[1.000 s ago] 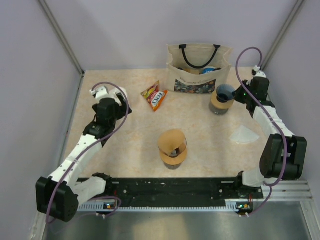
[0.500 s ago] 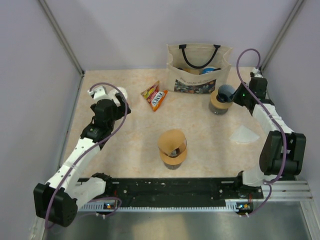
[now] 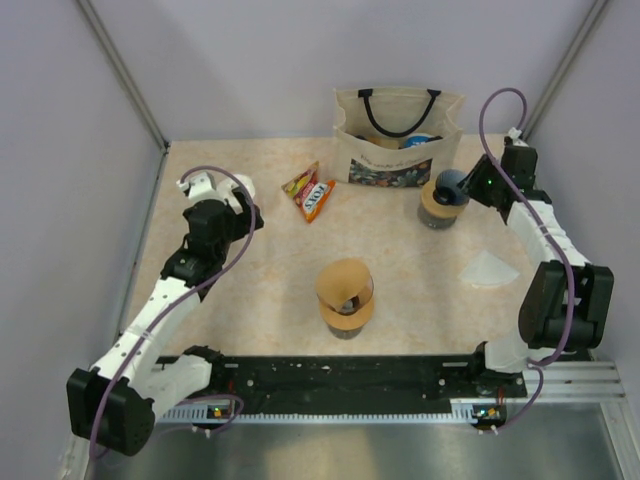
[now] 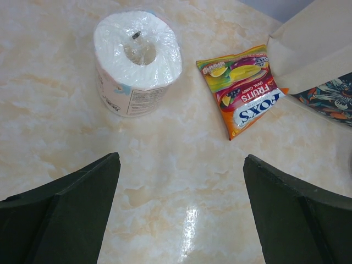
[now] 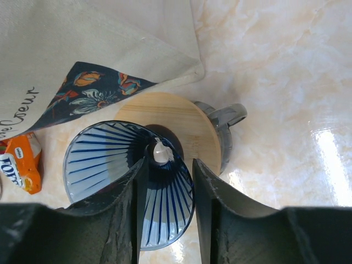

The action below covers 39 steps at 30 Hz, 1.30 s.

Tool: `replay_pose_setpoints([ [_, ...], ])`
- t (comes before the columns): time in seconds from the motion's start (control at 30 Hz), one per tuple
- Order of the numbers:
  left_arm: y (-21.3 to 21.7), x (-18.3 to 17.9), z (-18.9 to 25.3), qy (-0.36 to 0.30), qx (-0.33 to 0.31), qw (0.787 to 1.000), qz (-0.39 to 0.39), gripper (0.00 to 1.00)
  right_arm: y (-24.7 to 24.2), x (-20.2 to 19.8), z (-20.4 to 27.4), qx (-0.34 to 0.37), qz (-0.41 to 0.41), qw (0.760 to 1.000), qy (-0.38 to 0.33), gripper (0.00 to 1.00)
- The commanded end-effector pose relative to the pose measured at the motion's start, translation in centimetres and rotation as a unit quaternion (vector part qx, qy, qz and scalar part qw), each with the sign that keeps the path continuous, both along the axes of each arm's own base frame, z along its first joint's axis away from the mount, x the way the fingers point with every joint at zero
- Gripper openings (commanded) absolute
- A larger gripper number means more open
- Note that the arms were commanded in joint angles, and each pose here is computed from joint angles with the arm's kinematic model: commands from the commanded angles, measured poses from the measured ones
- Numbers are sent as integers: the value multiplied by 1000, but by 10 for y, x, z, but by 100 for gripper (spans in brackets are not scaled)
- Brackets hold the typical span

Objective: Place the coffee filter in the dripper

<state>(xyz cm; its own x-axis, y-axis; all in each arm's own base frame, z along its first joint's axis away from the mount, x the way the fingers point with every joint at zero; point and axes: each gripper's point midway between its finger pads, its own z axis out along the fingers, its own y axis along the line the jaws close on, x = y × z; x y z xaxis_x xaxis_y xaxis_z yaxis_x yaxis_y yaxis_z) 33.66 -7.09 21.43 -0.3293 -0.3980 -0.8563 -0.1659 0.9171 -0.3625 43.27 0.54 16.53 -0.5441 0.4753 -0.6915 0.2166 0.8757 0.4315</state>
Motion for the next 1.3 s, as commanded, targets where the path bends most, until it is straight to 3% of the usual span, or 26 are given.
replay_pose_setpoints([
  [0.0, -2, 2, 16, -32, -6, 999, -6, 99, 3, 12, 32, -2, 2, 999, -34, 41],
  [0.57, -3, 2, 16, -34, -7, 999, -10, 99, 1, 12, 60, -8, -5, 998, -56, 48],
  [0.73, -3, 0, 19, -39, -10, 999, -11, 99, -14, 1, 71, -37, -38, 996, -65, 61],
  [1.03, -2, -5, 25, -55, -15, 998, -13, 99, -43, -61, 81, -69, -98, 989, -88, 99],
  [1.17, -3, -4, 30, -65, -18, 998, -14, 99, -55, -105, 64, -70, -147, 984, -75, 99],
  [1.27, -3, -4, 32, -72, -21, 997, -15, 99, -61, -141, 40, -63, -187, 980, -26, 99],
])
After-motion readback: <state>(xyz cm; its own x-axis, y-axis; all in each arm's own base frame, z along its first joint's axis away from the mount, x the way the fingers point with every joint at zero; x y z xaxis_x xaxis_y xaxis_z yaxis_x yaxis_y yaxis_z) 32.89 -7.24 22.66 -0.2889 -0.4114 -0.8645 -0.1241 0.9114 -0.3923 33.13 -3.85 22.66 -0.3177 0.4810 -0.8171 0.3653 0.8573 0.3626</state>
